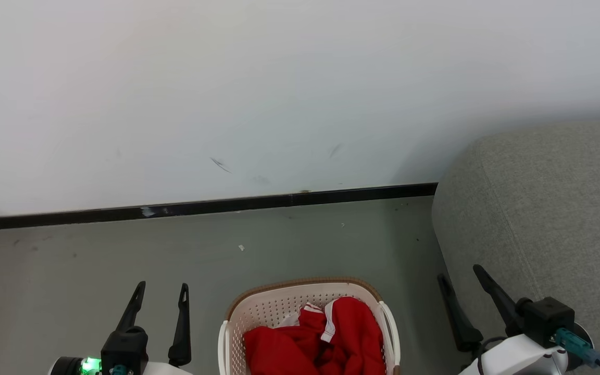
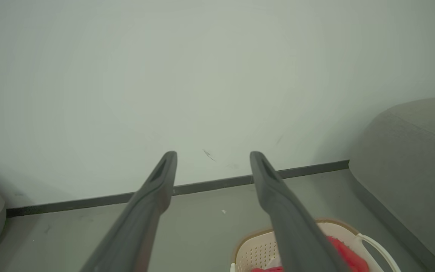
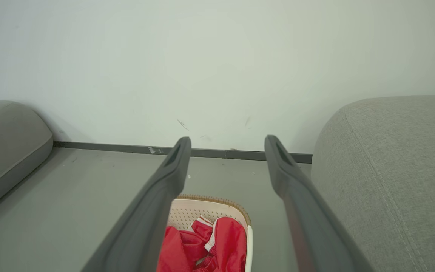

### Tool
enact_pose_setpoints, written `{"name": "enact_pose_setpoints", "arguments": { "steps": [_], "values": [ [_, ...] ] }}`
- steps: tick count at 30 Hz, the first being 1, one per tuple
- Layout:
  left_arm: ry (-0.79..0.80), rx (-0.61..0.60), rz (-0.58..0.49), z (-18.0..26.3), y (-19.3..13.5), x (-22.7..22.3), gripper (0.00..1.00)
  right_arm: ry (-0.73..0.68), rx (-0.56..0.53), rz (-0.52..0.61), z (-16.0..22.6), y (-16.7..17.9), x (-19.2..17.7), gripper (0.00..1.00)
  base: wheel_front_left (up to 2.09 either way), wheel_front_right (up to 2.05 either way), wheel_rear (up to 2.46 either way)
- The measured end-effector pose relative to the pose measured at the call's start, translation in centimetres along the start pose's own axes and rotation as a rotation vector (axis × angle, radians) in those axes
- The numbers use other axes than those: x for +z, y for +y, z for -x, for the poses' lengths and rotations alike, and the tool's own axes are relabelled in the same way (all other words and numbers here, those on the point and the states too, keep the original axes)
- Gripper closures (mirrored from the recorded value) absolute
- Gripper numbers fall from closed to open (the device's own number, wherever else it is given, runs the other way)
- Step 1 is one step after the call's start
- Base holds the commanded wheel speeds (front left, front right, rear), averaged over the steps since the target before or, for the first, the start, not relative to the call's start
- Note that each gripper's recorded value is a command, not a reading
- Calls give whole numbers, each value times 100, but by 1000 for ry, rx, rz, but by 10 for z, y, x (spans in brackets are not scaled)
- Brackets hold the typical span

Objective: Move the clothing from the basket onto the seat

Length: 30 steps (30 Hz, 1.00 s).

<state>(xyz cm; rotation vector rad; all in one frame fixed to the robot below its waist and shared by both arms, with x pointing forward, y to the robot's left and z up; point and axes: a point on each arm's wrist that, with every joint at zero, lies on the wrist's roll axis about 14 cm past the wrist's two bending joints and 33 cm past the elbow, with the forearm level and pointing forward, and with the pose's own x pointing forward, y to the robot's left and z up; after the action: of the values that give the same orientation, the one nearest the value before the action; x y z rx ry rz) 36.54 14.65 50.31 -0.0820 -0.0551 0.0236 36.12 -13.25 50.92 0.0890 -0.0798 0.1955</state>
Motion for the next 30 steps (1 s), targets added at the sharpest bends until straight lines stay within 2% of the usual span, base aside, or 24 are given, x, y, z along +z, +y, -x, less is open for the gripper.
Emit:
{"name": "enact_pose_setpoints", "arguments": {
  "steps": [7,16,30],
  "values": [
    [38,-30,-44,-1,-3,-13,0,11,-21,16,0,-8,-3,0,0,0,0],
    [56,-121,-82,-21,-25,-21,0,27,-73,30,2,-26,-8,0,0,0,0],
    [224,-273,-140,-32,-62,-78,0,34,-121,44,-6,-45,-11,0,0,0,0]
  ]
}}
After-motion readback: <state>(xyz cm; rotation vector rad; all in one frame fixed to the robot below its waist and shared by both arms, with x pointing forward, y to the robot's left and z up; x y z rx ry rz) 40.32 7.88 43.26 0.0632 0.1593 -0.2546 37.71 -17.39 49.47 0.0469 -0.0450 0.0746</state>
